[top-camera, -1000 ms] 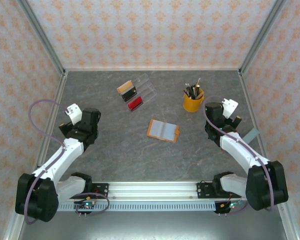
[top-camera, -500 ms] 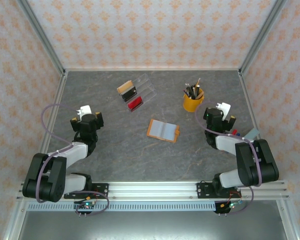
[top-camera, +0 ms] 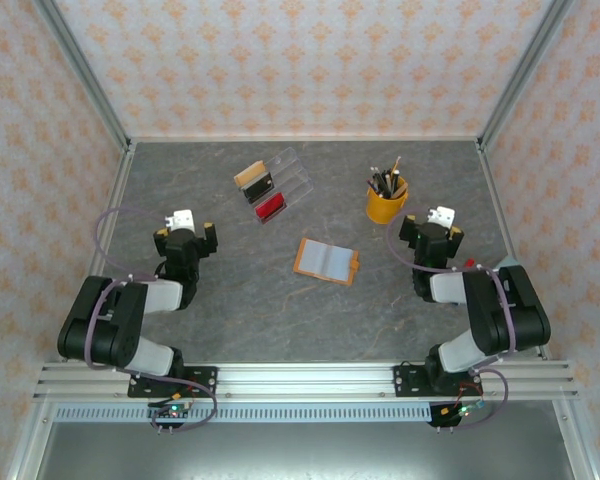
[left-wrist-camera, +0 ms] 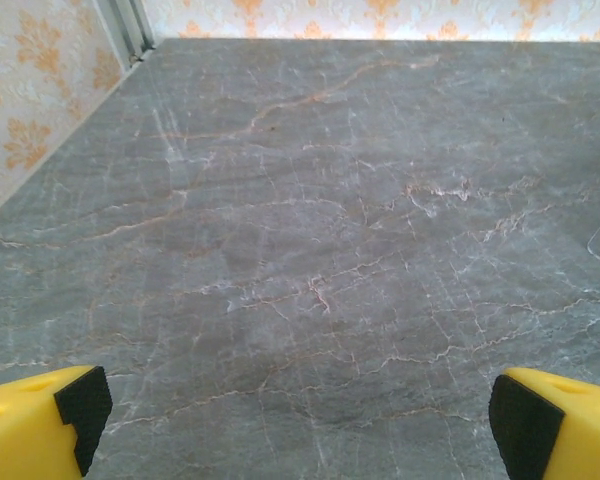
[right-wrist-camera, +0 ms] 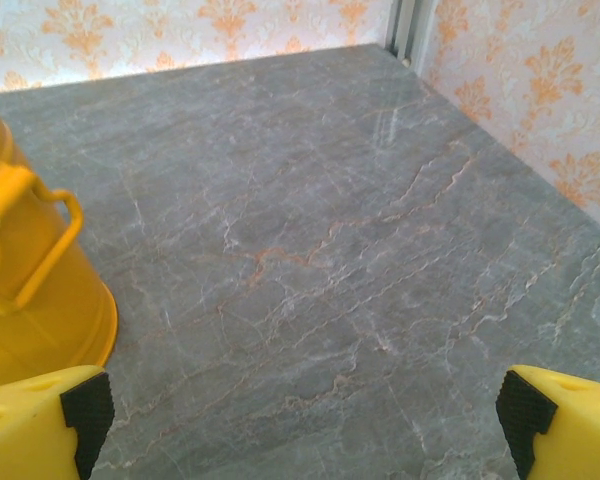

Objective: Take the credit cards out of the card holder

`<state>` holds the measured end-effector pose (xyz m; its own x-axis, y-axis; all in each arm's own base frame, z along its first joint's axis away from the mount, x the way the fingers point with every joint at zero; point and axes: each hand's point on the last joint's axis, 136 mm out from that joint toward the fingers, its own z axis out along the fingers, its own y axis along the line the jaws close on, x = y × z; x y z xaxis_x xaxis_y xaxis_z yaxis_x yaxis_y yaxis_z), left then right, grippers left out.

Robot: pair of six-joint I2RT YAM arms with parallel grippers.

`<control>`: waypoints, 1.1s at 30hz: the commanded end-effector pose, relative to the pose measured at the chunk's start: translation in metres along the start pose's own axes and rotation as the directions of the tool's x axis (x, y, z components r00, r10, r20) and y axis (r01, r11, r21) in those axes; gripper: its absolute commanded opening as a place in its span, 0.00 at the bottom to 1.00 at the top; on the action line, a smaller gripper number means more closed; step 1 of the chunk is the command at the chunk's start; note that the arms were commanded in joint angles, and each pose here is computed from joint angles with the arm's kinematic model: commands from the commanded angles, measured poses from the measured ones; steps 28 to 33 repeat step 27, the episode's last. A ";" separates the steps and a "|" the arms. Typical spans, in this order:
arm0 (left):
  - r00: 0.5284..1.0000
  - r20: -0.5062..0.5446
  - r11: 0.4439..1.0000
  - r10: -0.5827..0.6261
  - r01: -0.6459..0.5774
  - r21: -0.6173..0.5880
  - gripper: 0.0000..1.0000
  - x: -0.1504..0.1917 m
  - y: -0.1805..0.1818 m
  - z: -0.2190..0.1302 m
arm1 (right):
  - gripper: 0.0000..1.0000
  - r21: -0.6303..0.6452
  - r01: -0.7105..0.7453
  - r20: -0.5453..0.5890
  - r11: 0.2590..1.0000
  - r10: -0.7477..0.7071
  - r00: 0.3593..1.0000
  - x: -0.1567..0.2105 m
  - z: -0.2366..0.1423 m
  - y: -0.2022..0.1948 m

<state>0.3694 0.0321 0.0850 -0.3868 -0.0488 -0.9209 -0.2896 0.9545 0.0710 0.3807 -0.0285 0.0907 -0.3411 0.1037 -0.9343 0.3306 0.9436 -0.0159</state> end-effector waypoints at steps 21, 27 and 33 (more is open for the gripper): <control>1.000 0.023 1.000 -0.004 0.004 -0.030 1.00 -0.019 0.001 0.012 | 1.00 0.004 -0.043 -0.004 0.999 0.043 0.999 -0.005 0.008 -0.006; 1.000 0.022 1.000 -0.005 0.005 -0.028 1.00 -0.019 0.002 0.012 | 1.00 -0.002 -0.042 0.006 0.999 0.042 0.999 -0.006 0.006 -0.006; 1.000 0.022 1.000 -0.005 0.005 -0.028 1.00 -0.019 0.002 0.012 | 1.00 -0.002 -0.042 0.006 0.999 0.042 0.999 -0.006 0.006 -0.006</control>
